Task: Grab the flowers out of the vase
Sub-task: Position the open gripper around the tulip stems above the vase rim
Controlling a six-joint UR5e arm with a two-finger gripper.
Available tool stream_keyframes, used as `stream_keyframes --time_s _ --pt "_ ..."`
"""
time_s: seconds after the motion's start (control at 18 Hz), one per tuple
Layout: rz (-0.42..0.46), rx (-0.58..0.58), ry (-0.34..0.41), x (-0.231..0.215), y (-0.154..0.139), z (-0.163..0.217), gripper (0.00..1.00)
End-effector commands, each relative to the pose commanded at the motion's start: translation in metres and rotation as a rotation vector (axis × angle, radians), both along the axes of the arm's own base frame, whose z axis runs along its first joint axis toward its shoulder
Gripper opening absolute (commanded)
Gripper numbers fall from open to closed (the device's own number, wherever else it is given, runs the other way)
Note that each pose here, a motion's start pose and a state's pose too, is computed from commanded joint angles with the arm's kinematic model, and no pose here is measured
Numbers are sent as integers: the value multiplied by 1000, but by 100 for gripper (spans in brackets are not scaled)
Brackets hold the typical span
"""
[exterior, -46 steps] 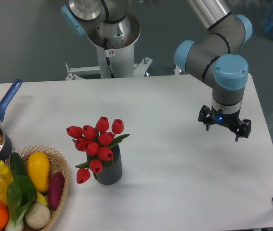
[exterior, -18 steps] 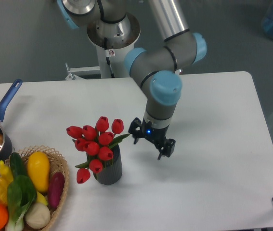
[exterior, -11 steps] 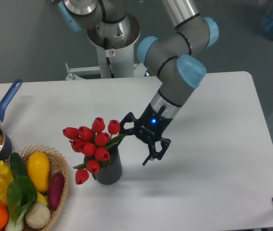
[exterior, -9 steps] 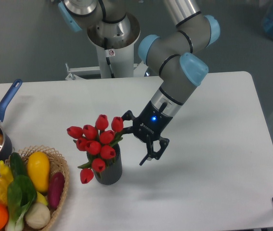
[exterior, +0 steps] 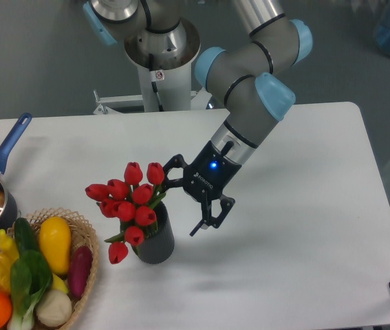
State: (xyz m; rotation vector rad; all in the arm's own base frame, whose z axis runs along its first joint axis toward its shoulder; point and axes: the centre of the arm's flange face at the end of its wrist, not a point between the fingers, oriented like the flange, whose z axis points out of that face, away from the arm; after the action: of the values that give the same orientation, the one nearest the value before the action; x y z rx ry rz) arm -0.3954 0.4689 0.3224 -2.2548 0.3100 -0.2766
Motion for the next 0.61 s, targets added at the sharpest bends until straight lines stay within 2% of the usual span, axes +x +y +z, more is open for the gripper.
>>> stream_keyframes --time_s 0.22,0.44,0.61 --pt "-11 -31 60 -9 -10 -4 100" --pt "-18 -43 61 -5 -8 -7 100" --pt "-48 -42 43 14 0 -13 100"
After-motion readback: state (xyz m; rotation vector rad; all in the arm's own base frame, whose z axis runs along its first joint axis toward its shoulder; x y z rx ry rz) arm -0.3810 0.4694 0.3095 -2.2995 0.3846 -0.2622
